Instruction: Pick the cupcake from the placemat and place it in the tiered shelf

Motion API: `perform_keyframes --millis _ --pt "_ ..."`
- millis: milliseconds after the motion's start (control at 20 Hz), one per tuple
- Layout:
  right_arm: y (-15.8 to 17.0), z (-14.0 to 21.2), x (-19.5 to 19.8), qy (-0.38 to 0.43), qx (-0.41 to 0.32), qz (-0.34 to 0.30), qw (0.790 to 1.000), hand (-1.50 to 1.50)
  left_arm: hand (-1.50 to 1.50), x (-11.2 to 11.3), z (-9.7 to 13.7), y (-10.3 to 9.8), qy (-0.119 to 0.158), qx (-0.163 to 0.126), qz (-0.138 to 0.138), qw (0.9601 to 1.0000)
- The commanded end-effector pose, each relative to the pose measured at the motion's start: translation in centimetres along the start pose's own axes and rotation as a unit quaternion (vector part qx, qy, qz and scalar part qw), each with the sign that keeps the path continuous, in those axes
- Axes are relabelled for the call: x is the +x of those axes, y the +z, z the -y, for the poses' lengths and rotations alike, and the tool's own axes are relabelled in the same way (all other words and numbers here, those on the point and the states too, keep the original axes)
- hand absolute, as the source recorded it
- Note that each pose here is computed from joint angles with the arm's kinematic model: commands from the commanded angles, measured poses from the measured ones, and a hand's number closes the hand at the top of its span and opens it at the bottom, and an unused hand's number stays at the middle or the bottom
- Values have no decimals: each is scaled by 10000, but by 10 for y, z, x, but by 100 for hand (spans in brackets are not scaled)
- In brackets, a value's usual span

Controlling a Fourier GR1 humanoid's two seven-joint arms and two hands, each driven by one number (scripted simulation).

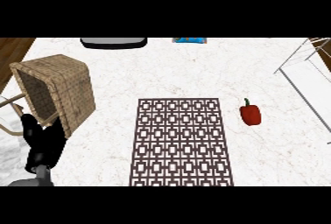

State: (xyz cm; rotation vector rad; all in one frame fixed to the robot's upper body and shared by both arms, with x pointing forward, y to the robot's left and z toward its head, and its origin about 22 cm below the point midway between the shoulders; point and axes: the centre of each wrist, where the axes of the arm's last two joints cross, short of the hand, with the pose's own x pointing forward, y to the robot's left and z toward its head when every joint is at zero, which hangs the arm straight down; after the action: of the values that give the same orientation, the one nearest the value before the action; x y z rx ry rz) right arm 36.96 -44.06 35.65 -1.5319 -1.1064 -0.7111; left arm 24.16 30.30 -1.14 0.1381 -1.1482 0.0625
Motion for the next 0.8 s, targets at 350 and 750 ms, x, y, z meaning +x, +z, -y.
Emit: perform_keyframes --millis 350,750 --pt "-21 40 -14 -669 -1683 -256 9831 -150 0 -3 9 -9 105 -129 -198 9997" --pt "-33 108 -16 -1382 -2282 -593 9619 -150 0 -12 -8 6 133 41 -269 9995"
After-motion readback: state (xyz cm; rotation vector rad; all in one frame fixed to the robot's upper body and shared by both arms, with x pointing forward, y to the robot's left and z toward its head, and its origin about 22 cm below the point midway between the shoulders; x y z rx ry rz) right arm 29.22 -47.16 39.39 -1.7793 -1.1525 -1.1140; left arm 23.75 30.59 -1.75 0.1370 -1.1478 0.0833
